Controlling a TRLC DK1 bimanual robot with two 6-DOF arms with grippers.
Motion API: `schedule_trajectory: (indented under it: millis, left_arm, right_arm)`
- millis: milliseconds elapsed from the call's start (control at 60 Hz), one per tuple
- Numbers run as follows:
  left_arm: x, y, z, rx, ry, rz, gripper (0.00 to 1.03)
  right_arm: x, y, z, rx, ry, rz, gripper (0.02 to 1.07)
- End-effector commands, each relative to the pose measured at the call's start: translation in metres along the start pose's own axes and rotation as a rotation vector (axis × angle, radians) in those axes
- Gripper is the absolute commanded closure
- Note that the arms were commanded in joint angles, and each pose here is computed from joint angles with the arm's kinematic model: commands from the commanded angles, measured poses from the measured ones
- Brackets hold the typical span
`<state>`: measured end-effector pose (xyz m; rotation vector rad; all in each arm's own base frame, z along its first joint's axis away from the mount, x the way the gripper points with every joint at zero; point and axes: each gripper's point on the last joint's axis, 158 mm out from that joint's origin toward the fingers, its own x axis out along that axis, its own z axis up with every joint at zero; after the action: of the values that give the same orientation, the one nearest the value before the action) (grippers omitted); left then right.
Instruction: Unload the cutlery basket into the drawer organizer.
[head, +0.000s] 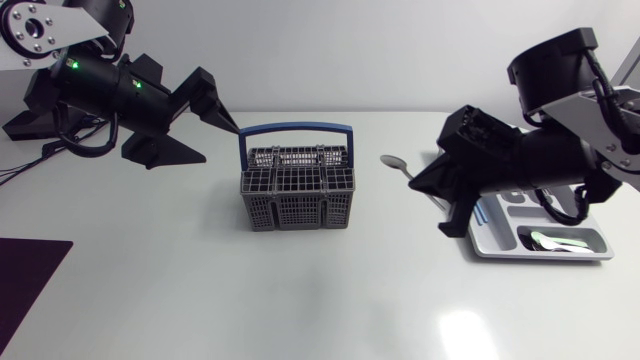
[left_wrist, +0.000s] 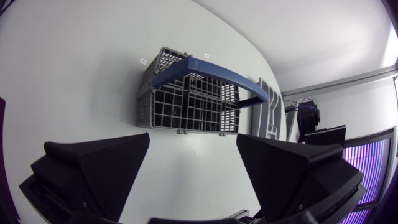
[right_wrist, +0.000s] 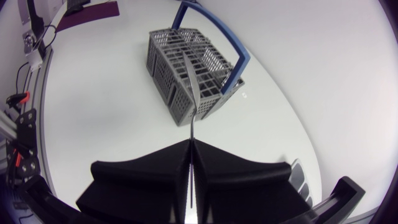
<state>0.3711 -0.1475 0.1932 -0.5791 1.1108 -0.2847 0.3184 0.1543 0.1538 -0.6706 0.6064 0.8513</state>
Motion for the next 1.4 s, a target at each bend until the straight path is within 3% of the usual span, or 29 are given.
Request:
schedule_trajectory:
  millis: [0, 533, 783, 1117, 1383]
  left_arm:
    - [0.005, 0.019, -0.008, 0.057, 0.027, 0.056, 0.05]
    - [0.001, 0.071, -0.021, 0.191, 0.034, 0.209, 0.04]
    - [-0.004, 0.089, -0.026, 0.230, 0.035, 0.230, 0.04]
    - [-0.010, 0.104, -0.037, 0.303, 0.029, 0.275, 0.04]
    - [-0.015, 0.107, -0.046, 0.353, 0.016, 0.298, 0.04]
  right_arm:
    - [-0.003, 0.000, -0.029, -0.044, 0.047, 0.031, 1.01]
    - [-0.040, -0.034, -0.198, -0.110, 0.299, 0.154, 1.01]
    - [-0.052, -0.069, -0.268, -0.098, 0.393, 0.139, 1.01]
    - [-0.054, -0.113, -0.332, -0.068, 0.499, 0.119, 1.01]
    - [-0.052, -0.135, -0.368, -0.134, 0.599, 0.075, 1.01]
